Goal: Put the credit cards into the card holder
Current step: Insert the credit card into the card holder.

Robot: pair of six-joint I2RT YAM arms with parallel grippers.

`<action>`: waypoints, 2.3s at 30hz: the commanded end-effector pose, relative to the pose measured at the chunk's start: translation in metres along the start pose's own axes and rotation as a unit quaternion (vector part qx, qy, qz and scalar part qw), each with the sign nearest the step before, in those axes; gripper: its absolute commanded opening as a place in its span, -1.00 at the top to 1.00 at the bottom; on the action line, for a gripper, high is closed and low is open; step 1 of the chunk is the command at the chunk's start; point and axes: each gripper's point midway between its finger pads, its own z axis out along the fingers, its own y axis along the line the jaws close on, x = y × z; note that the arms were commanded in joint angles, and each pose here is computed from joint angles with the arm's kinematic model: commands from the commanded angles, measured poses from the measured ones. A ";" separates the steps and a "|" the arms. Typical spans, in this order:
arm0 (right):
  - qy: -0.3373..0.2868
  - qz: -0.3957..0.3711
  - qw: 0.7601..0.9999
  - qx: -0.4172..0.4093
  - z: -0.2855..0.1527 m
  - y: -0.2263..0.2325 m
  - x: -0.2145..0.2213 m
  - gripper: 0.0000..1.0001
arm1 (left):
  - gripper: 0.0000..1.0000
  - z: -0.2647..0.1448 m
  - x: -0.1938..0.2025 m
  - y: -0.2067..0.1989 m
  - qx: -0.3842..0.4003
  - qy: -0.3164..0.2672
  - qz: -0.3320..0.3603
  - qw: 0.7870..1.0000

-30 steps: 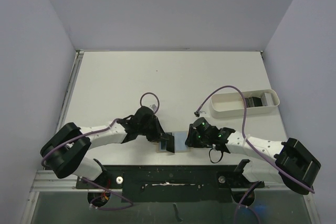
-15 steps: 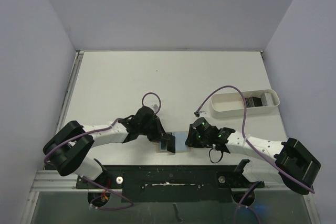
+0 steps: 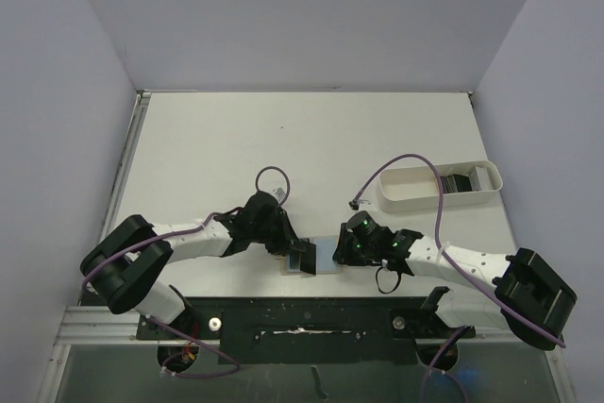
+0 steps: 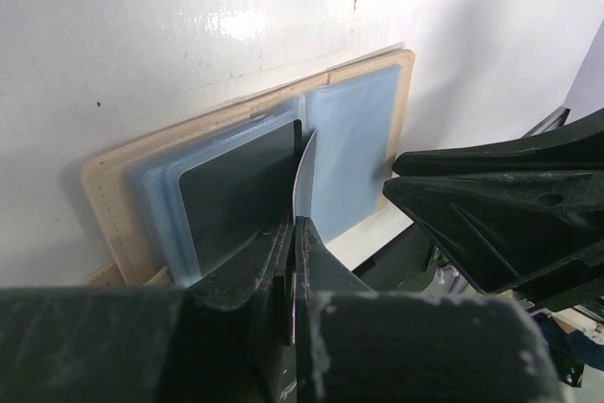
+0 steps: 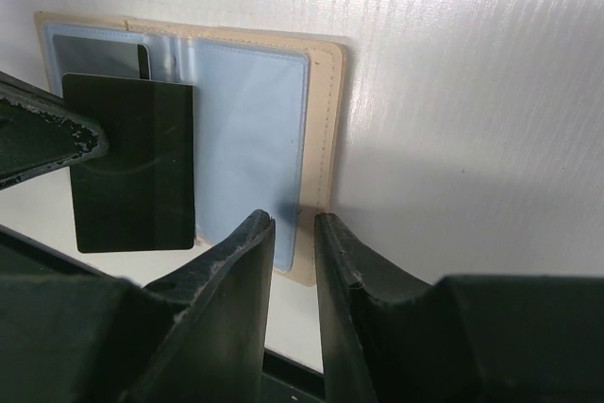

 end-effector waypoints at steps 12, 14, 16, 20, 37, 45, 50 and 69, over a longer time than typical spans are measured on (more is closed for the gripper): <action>-0.012 0.006 1.000 -0.005 -0.001 0.003 -0.003 0.47 | 1.00 0.008 -0.018 0.003 -0.012 -0.045 0.015 0.999; -0.011 0.005 1.000 -0.007 -0.001 0.003 -0.003 0.47 | 1.00 0.008 -0.018 0.002 -0.010 -0.045 0.016 0.999; -0.012 0.006 1.000 -0.008 -0.001 0.004 -0.003 0.47 | 1.00 0.009 -0.017 0.002 -0.009 -0.043 0.016 0.999; -0.013 0.007 1.000 -0.010 -0.001 0.005 -0.003 0.47 | 1.00 0.010 -0.016 0.001 0.000 -0.045 0.015 0.999; -0.014 0.011 1.000 -0.010 -0.002 0.004 -0.003 0.47 | 0.83 0.014 -0.012 0.007 -0.010 -0.050 0.014 0.999; -0.022 0.011 1.000 -0.009 -0.006 0.003 -0.006 0.47 | 0.41 0.001 -0.022 0.003 -0.035 -0.068 0.023 0.997; -0.024 0.011 1.000 -0.011 -0.006 0.004 -0.007 0.48 | 0.29 -0.005 -0.025 -0.004 -0.031 -0.075 0.026 0.996; -0.043 0.014 0.999 -0.014 -0.021 0.018 -0.026 0.39 | 0.19 -0.016 -0.015 -0.019 -0.008 -0.057 0.012 0.998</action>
